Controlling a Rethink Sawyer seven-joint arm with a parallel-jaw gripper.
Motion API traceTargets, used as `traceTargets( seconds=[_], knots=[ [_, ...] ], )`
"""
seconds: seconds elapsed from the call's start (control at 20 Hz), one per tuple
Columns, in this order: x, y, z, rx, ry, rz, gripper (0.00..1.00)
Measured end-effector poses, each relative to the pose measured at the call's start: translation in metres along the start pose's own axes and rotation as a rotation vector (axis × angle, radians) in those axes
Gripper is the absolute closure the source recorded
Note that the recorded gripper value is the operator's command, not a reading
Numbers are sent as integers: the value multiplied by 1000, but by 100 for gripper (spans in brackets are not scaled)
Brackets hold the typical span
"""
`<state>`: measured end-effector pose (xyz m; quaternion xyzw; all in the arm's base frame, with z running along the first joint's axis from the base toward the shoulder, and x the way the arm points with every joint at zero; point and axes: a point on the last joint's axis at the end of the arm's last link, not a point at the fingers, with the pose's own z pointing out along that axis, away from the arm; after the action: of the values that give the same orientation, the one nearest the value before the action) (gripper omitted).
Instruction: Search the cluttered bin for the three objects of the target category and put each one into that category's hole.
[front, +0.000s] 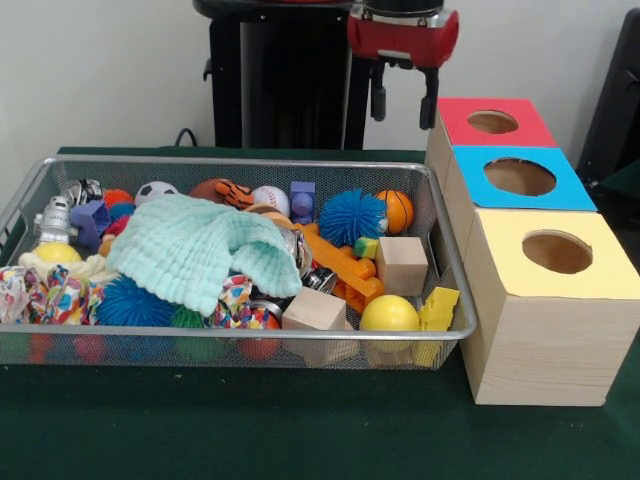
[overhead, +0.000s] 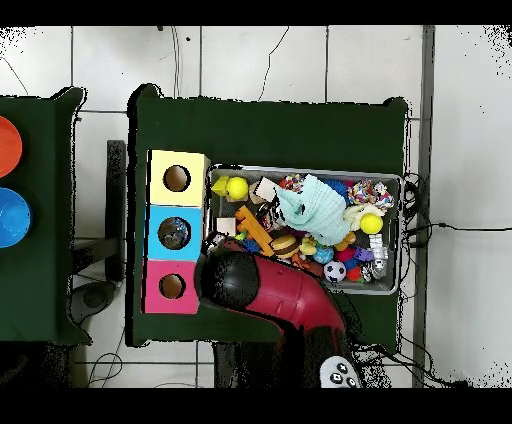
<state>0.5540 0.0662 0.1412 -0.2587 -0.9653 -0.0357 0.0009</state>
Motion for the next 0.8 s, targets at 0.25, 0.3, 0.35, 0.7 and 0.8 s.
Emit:
traceTargets(
  seconds=[0.25, 0.3, 0.35, 0.7, 0.8],
  knots=[
    [3, -1, 0, 6, 65, -31, 0],
    [3, 0, 0, 5, 64, -36, 0],
    [3, 2, 0, 4, 63, -42, 0],
    [2, 13, -7, 8, -19, -131, 0],
    [0, 14, -8, 9, -45, -146, 0]
  ],
)
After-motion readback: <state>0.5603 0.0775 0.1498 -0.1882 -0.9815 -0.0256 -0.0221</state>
